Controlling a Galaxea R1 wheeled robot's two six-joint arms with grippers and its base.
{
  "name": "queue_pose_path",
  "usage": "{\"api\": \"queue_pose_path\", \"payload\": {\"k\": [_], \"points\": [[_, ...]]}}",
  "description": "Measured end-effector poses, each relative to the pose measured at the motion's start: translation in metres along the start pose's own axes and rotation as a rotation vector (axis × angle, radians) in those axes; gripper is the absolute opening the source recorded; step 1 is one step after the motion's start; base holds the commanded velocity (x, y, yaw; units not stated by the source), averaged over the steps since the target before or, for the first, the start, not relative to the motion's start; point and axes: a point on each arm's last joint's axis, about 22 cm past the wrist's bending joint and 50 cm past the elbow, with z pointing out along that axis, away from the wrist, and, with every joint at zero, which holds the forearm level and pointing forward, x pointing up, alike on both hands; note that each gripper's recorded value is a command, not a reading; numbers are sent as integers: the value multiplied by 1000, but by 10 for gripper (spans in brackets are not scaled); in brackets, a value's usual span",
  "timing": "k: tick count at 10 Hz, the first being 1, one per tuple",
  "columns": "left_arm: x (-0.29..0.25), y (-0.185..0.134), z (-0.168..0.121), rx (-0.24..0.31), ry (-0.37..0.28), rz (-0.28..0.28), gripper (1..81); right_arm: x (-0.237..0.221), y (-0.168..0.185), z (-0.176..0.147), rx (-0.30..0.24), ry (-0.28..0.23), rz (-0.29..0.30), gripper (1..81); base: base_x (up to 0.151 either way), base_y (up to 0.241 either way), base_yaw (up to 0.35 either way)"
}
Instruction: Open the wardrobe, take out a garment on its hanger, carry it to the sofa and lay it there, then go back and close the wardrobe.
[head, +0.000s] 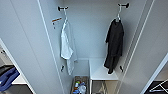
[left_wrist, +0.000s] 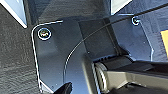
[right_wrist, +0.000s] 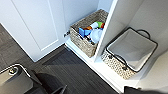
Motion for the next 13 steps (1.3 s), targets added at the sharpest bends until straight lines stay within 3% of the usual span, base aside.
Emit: {"api": "queue_pose_path", "payload": {"k": [2,3,5,7,9,13], "points": [[2,0,0,1,2,2,811,-53,57,-19,-100,-81,90,811,0,0,0],[4,-1,0,2,3,3,811,-58,77,-24,-138,-94,131,811,0,0,0],[5,0,0,-2,7,3,811,-52,41,-10,-88,-78,230,811,0,0,0],[6,1,0,-11,15,3,811,-70,3,3,-53,-104,348,811,0,0,0],[6,-1,-1,-10,16,3,811,-107,1,3,-85,-154,490,811,0,0,0],[6,-1,-1,-11,16,1,811,-173,-22,0,-95,-230,740,811,0,0,0]]}}
